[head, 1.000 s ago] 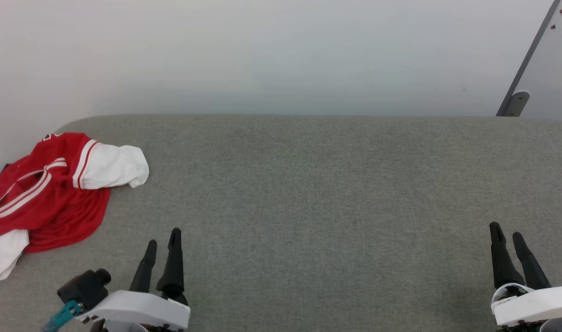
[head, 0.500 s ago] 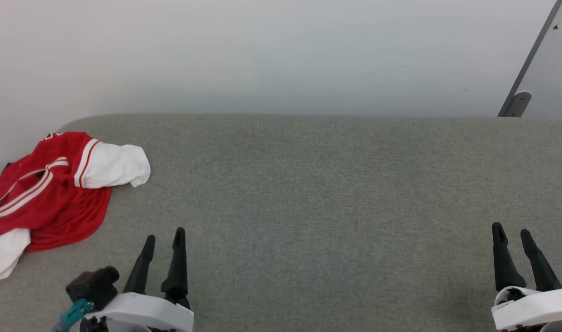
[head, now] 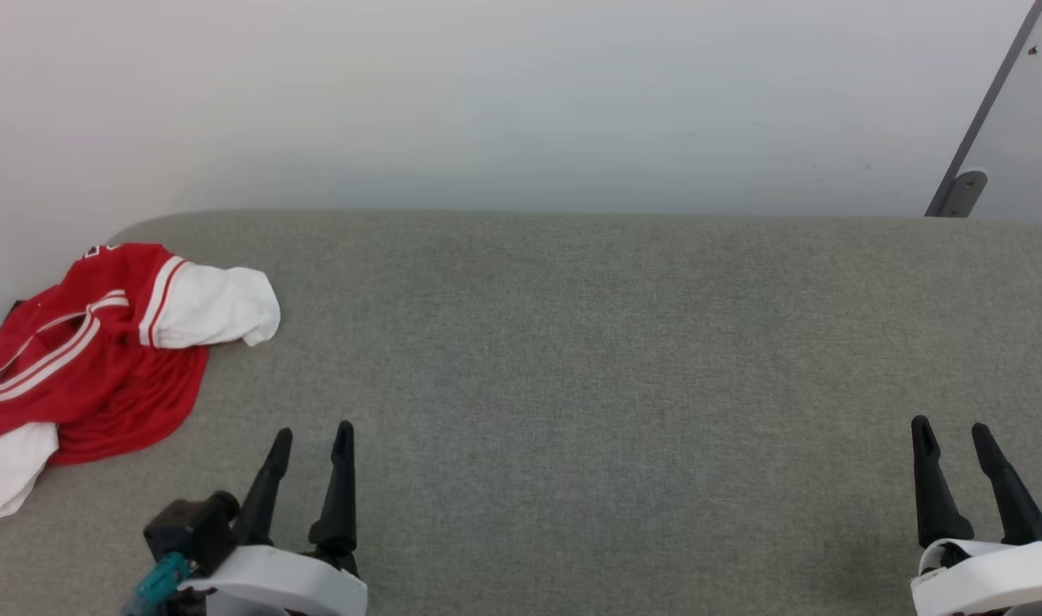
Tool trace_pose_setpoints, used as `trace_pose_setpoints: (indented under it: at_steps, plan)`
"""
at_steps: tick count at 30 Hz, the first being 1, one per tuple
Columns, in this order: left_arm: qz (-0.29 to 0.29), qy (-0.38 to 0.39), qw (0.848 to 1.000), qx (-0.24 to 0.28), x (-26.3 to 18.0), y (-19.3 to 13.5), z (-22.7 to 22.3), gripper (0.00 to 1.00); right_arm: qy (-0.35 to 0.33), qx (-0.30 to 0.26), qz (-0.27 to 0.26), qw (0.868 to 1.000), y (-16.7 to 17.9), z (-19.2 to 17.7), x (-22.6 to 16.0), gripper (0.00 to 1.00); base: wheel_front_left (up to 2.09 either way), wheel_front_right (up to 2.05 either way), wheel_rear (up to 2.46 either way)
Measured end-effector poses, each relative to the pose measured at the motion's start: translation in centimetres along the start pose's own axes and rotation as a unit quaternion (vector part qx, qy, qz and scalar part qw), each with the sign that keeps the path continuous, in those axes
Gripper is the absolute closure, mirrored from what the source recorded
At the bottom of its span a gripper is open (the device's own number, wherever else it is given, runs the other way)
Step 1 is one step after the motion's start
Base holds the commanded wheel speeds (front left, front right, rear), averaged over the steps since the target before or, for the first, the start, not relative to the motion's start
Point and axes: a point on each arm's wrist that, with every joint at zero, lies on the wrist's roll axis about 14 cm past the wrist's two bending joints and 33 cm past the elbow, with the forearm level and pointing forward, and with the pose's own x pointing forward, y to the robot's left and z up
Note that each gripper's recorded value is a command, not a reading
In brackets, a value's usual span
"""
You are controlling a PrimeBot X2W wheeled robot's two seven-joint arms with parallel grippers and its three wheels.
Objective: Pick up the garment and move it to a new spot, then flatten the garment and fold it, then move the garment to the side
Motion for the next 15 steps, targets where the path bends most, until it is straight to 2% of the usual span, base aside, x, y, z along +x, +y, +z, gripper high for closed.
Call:
trace_pose_setpoints:
  at_steps: [15]
  plan:
    - [-0.018, -0.011, 0.998, 0.053, 0.02, -0.61, 0.32, 0.0, -0.01, -0.062, 0.013, 0.998, 0.42, 0.66, 0.08, 0.0, 0.0, 0.0, 0.0]
